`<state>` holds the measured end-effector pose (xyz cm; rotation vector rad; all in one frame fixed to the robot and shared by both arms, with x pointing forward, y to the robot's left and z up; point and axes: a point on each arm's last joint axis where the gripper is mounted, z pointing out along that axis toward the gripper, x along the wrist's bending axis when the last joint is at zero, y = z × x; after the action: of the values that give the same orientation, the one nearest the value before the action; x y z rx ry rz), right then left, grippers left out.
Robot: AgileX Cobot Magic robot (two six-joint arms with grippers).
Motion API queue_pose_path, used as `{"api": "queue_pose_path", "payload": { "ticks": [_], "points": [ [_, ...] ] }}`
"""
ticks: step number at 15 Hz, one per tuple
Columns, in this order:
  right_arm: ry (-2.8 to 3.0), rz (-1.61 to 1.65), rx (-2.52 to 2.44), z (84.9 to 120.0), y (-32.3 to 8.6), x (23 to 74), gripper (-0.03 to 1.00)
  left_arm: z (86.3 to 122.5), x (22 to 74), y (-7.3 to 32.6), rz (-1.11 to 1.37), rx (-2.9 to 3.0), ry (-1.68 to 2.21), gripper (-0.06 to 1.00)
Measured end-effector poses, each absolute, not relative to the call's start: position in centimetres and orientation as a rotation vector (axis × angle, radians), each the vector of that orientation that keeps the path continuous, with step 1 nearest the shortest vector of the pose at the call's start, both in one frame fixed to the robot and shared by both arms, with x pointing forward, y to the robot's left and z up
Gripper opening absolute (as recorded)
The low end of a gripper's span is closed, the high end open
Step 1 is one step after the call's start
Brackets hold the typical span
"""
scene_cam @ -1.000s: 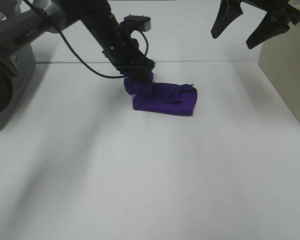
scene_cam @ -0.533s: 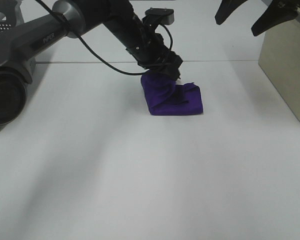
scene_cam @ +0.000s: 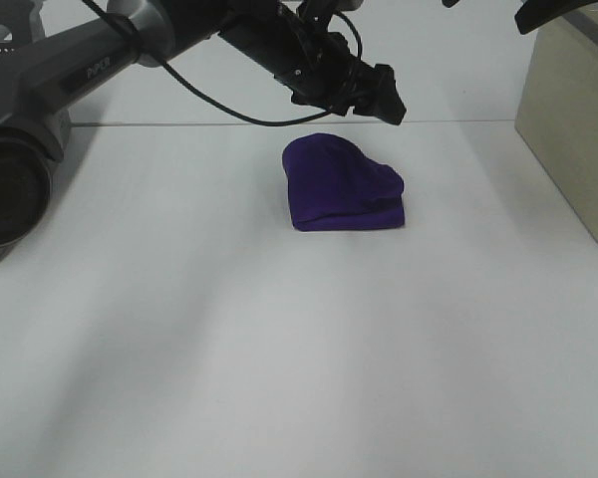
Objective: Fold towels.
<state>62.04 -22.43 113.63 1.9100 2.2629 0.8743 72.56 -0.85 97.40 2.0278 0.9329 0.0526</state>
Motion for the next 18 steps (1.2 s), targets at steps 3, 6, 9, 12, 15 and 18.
{"api": "queue_pose_path", "payload": {
  "ticks": [3, 6, 9, 12, 15, 18],
  "points": [
    [2.267, 0.875, 1.899, 113.7, -22.4, 62.0, 0.83, 99.2, 72.7, -0.3, 0.114, 2.016, 0.907, 0.78],
    [2.277, 0.87, 1.88, 113.7, -22.5, 62.0, 0.83, 101.9, 73.4, 3.4, 0.259, 2.103, 0.947, 0.78],
    [2.277, 0.864, 1.877, 113.7, -22.5, 62.0, 0.83, 103.2, 74.4, 9.8, 0.329, 2.203, 1.198, 0.78],
    [2.277, 0.864, 1.877, 113.7, -22.5, 62.0, 0.83, 103.9, 75.1, 15.1, 0.45, 2.237, 1.428, 0.78],
    [2.255, 0.837, 1.876, 114.0, -22.8, 61.5, 0.83, 106.2, 75.2, 18.1, 0.49, 2.096, 1.578, 0.78],
    [2.212, 0.788, 1.851, 115.6, -23.7, 58.4, 0.83, 110.1, 73.8, 21.1, 0.606, 2.018, 1.651, 0.78]
  ]
}}
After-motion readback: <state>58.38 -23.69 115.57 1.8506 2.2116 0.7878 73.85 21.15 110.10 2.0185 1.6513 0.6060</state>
